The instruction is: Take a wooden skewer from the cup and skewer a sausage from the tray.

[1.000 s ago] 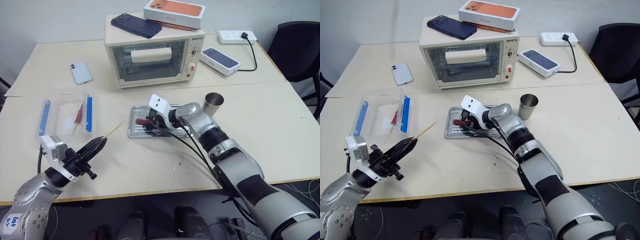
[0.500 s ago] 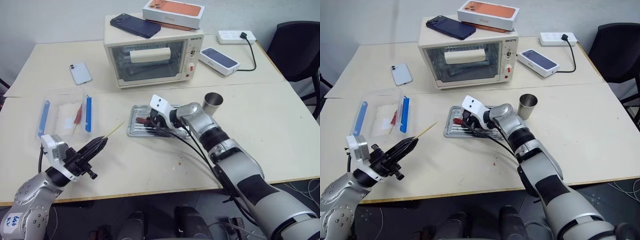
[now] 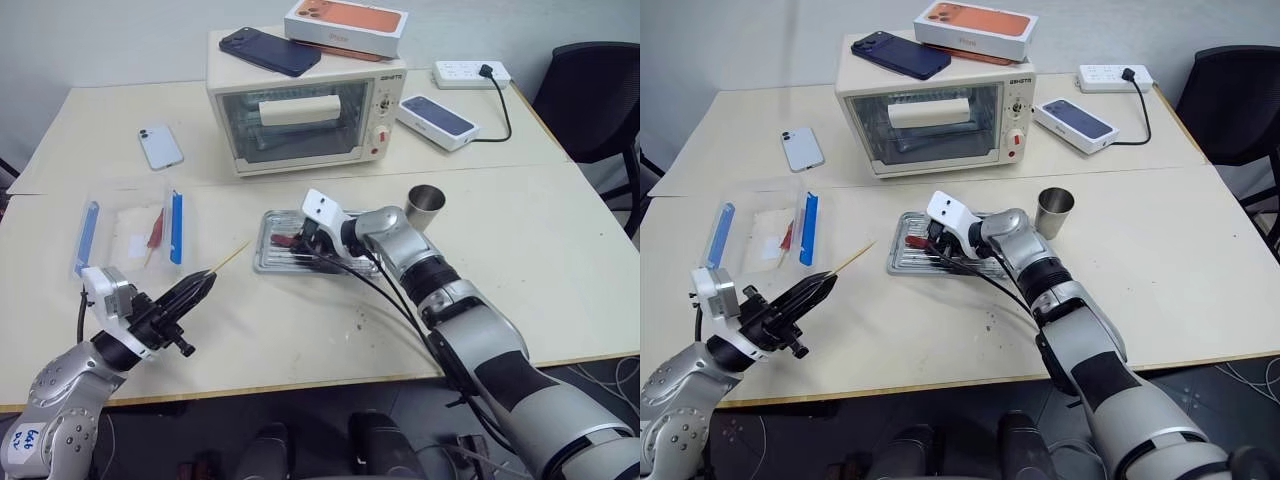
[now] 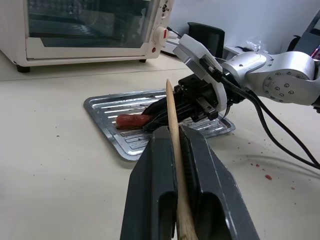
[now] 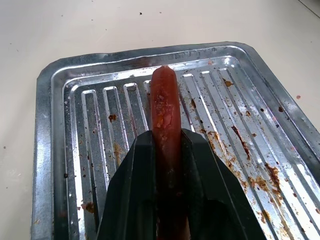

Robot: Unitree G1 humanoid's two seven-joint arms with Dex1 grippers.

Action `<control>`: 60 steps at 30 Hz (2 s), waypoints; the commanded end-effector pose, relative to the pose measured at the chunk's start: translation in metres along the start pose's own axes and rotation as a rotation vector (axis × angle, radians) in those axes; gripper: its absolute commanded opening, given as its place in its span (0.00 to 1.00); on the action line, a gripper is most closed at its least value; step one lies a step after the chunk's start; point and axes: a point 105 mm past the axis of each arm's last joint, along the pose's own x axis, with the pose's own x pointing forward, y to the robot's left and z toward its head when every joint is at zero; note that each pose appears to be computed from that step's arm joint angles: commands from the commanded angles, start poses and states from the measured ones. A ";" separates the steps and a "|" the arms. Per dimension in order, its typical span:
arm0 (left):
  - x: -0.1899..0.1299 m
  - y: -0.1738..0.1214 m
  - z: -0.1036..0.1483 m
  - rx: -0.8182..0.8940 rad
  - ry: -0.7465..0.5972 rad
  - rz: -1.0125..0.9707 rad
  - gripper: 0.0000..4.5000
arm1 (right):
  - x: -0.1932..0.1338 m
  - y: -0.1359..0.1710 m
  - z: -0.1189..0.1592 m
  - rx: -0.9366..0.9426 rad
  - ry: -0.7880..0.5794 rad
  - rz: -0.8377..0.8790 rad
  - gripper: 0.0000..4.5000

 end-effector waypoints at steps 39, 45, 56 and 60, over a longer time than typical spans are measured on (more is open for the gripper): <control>0.030 -0.047 0.008 0.088 0.306 -0.671 0.00 | -0.141 0.085 0.015 -0.196 -0.028 0.425 0.10; 0.031 -0.050 0.007 0.083 0.305 -0.682 0.00 | -0.139 0.084 0.015 -0.190 -0.033 0.418 0.10; 0.037 -0.052 0.004 0.078 0.290 -0.685 0.00 | -0.136 0.086 0.017 -0.189 -0.040 0.427 0.10; 0.032 -0.048 0.003 0.074 0.306 -0.675 0.00 | -0.137 0.085 0.015 -0.189 -0.037 0.426 0.10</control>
